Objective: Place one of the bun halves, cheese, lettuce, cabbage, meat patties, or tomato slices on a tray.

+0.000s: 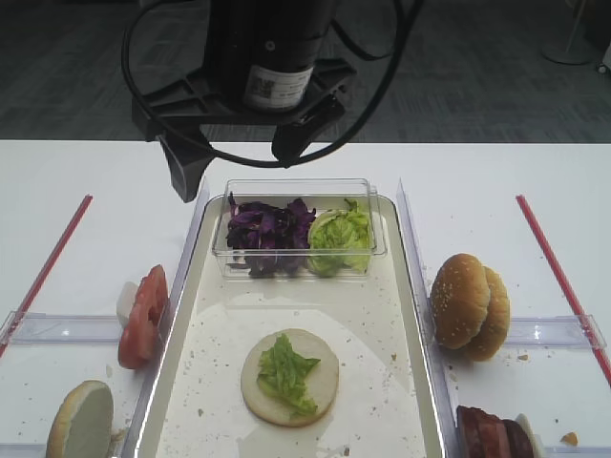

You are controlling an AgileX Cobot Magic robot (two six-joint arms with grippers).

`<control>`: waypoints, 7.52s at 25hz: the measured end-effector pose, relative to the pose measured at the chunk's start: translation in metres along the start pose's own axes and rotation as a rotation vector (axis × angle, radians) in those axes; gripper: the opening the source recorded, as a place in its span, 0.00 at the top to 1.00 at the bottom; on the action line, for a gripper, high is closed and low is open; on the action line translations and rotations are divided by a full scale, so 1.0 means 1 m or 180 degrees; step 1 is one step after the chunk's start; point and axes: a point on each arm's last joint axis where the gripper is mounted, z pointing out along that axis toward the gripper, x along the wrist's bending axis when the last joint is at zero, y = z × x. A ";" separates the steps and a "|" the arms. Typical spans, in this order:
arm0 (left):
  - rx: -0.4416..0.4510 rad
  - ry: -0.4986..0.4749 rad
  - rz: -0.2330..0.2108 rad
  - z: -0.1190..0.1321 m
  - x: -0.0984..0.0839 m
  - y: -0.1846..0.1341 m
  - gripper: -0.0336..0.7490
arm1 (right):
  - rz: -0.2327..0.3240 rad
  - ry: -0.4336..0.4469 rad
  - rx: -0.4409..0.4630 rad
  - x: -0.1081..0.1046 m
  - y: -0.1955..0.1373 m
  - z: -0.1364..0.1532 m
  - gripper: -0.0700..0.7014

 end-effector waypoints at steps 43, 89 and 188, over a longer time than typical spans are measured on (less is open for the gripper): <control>0.0000 0.0000 0.0000 0.000 0.000 0.000 0.24 | 0.2082 -0.1230 -0.0290 -0.281 -0.069 -0.082 0.01; 0.0000 0.0000 0.0000 0.000 0.000 0.000 0.24 | 0.2017 -0.1266 -0.0159 -0.096 -0.336 -0.059 0.01; 0.0000 0.0000 0.0000 0.000 0.000 0.000 0.24 | 0.1443 -0.1814 -0.2226 -0.030 -0.402 -0.091 0.07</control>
